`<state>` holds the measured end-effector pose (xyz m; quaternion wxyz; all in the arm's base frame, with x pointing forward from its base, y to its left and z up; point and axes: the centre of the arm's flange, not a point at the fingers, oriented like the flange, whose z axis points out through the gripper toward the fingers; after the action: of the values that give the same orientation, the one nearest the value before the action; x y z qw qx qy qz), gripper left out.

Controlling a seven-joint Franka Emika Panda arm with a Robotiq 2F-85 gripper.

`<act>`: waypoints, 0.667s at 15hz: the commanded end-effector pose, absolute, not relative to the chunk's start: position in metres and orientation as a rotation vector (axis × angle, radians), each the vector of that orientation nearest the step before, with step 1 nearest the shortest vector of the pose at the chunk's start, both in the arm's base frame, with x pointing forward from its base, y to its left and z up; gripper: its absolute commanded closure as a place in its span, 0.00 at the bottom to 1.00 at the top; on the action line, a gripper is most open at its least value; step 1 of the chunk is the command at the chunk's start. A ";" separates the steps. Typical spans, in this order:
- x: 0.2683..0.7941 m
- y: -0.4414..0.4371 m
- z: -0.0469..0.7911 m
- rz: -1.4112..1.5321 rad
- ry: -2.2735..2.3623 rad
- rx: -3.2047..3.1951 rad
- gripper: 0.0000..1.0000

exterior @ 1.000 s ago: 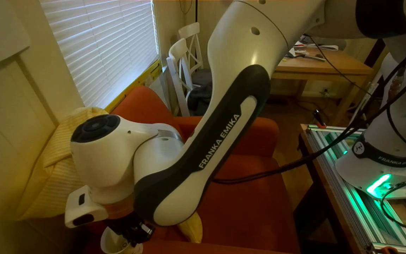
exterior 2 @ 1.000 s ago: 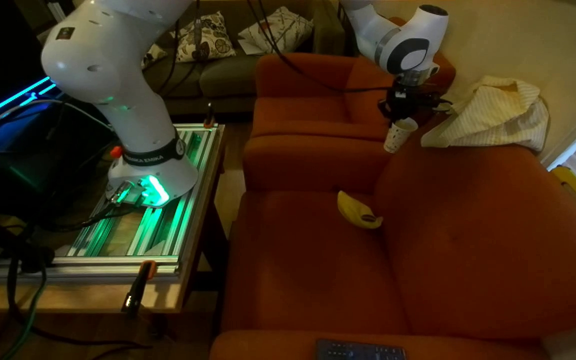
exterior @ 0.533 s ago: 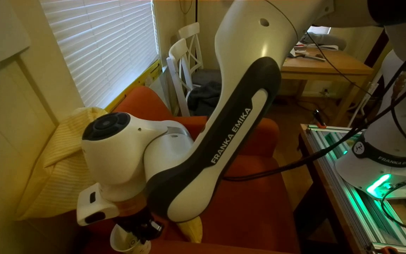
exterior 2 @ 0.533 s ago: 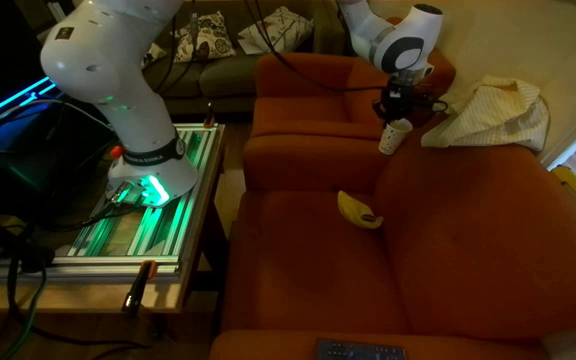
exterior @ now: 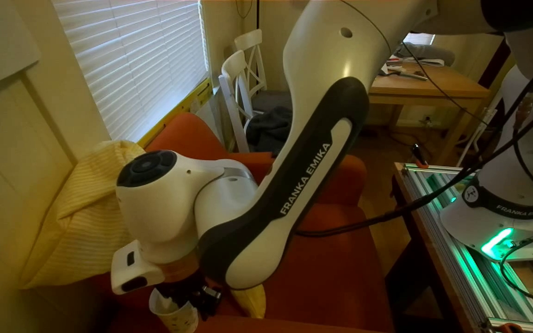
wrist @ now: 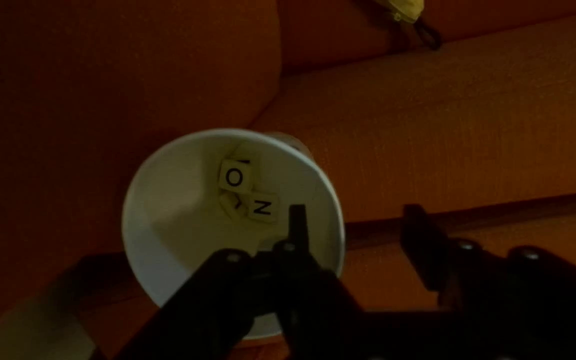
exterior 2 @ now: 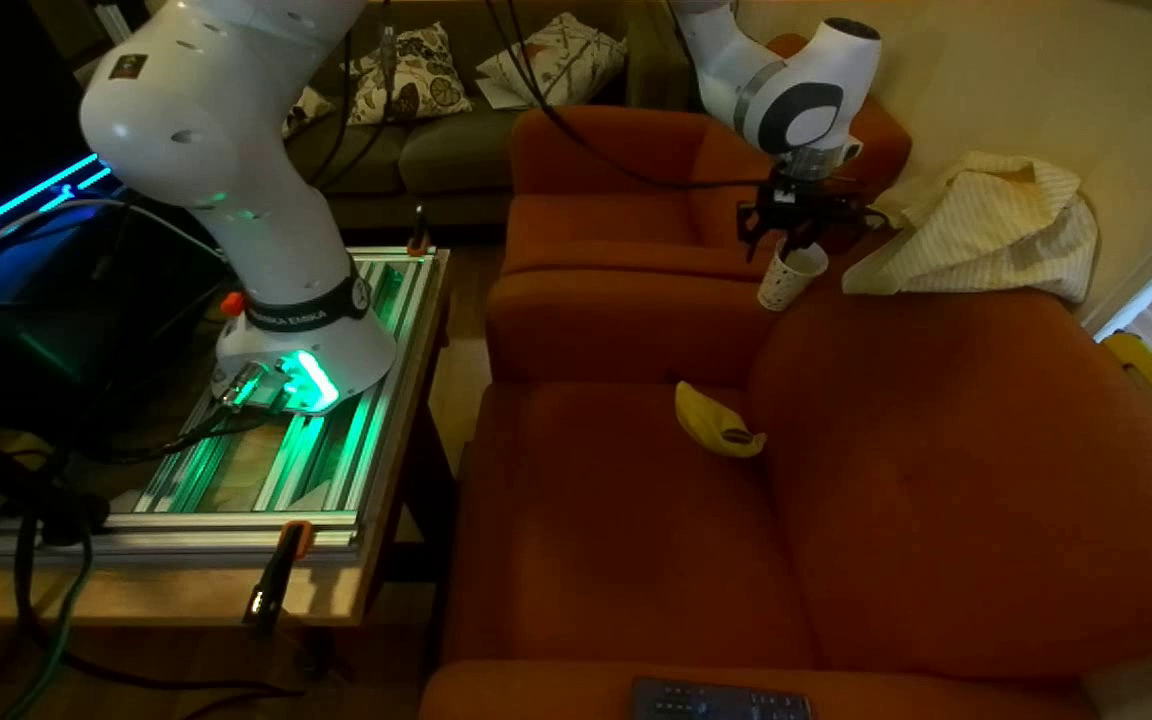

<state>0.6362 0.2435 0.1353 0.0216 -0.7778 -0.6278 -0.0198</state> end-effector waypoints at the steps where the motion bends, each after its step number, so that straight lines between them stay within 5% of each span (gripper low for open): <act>1: 0.630 0.236 0.139 -0.070 -1.941 -2.423 0.16; 2: 0.631 0.236 0.140 -0.073 -1.940 -2.426 0.58; 4: 0.633 0.236 0.139 -0.074 -1.947 -2.422 0.54; 10: 0.636 0.243 0.138 -0.073 -2.010 -2.374 0.97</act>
<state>0.6373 0.2420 0.1357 0.0193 -0.7759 -0.6302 -0.0200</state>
